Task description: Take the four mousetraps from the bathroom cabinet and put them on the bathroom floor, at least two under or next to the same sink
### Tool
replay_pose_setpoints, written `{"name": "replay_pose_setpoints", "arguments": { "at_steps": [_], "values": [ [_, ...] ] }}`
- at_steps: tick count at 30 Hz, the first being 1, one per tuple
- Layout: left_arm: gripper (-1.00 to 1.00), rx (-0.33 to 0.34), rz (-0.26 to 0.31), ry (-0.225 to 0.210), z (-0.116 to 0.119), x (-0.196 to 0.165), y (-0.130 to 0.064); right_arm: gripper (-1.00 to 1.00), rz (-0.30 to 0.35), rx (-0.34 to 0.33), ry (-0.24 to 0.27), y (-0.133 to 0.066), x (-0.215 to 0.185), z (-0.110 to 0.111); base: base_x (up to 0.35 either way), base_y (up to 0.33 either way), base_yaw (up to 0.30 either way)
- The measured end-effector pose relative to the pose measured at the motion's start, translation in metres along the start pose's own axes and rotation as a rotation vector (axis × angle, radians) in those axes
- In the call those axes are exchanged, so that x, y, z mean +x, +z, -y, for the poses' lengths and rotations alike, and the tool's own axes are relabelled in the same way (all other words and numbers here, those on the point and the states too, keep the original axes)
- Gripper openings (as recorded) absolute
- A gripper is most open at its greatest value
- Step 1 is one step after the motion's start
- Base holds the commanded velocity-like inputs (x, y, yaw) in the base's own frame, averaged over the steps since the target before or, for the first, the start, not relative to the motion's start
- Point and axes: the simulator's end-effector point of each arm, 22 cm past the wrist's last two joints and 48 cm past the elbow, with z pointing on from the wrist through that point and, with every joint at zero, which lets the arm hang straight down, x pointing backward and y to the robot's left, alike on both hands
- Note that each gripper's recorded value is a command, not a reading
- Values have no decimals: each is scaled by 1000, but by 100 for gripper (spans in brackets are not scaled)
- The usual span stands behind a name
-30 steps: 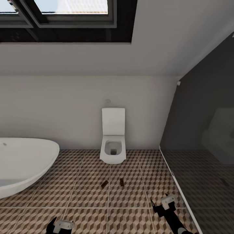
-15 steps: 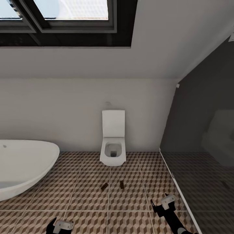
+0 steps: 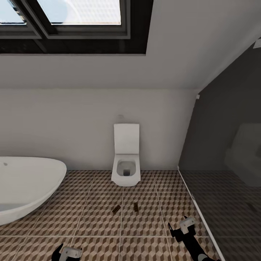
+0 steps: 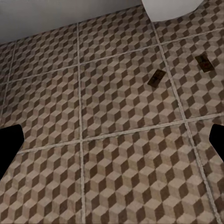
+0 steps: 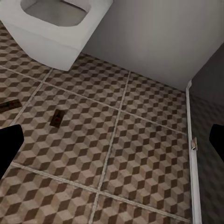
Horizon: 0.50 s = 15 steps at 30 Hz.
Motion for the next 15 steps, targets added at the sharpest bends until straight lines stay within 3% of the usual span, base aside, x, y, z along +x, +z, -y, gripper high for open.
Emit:
{"name": "replay_pose_setpoints", "arguments": {
  "at_steps": [15],
  "values": [
    [100, 7, -1, -4, 6, 0, 0, 100, -1, -2, 1, 0, 0, -1, 0, 0, 0]
  ]
}}
